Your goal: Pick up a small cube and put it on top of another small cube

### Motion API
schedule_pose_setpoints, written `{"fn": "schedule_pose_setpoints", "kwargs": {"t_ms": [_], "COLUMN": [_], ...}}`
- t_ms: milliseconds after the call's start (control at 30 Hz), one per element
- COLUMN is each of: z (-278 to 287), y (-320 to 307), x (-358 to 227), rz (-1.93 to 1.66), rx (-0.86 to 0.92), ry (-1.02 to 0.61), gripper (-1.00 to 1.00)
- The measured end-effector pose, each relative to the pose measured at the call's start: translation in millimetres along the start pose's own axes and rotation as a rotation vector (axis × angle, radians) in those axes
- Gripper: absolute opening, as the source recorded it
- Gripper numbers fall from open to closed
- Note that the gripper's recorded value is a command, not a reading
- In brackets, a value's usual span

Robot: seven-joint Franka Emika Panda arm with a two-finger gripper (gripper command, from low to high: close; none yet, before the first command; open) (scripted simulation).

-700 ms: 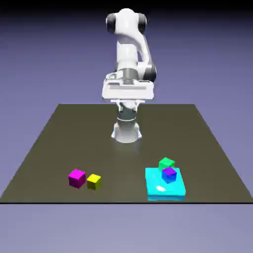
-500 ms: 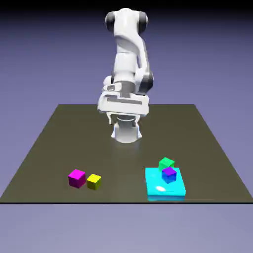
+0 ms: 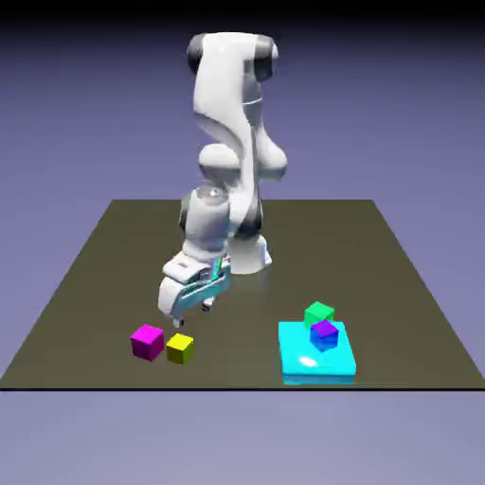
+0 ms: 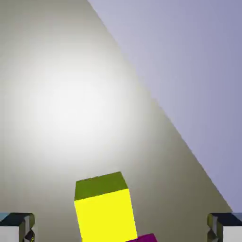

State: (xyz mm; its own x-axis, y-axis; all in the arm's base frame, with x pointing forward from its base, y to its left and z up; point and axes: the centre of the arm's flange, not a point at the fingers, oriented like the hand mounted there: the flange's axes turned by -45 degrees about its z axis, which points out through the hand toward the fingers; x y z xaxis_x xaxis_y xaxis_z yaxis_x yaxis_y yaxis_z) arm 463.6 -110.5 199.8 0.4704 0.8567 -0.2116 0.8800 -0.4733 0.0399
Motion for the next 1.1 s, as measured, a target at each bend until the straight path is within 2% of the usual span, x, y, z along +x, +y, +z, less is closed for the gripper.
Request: {"fn": "schedule_pose_setpoints", "kwargs": {"t_ms": [233, 267, 333, 500, 667, 733, 867, 933, 1067, 1100], "z": [80, 83, 84, 18, -66, -101, -158, -158, -95, -90], "y": [-1, -1, -1, 1, -60, -109, -213, -200, -201, -202], "x": [0, 0, 0, -3, 121, 174, 239, 229, 238, 238], "rz": [-0.048, -0.048, -0.048, -0.048, -0.286, -0.418, -0.635, -0.597, -0.611, -0.613], "rx": [0.03, 0.03, 0.03, 0.03, -0.02, -0.05, -0.104, -0.096, -0.101, -0.1], "ry": [-0.024, -0.024, -0.024, -0.025, -0.002, 0.001, -0.009, -0.011, -0.013, -0.012], "gripper": [0.0, -1.0, -1.0, -1.0, -1.0, -1.0, -1.0, -1.0, -1.0, 1.0]}}
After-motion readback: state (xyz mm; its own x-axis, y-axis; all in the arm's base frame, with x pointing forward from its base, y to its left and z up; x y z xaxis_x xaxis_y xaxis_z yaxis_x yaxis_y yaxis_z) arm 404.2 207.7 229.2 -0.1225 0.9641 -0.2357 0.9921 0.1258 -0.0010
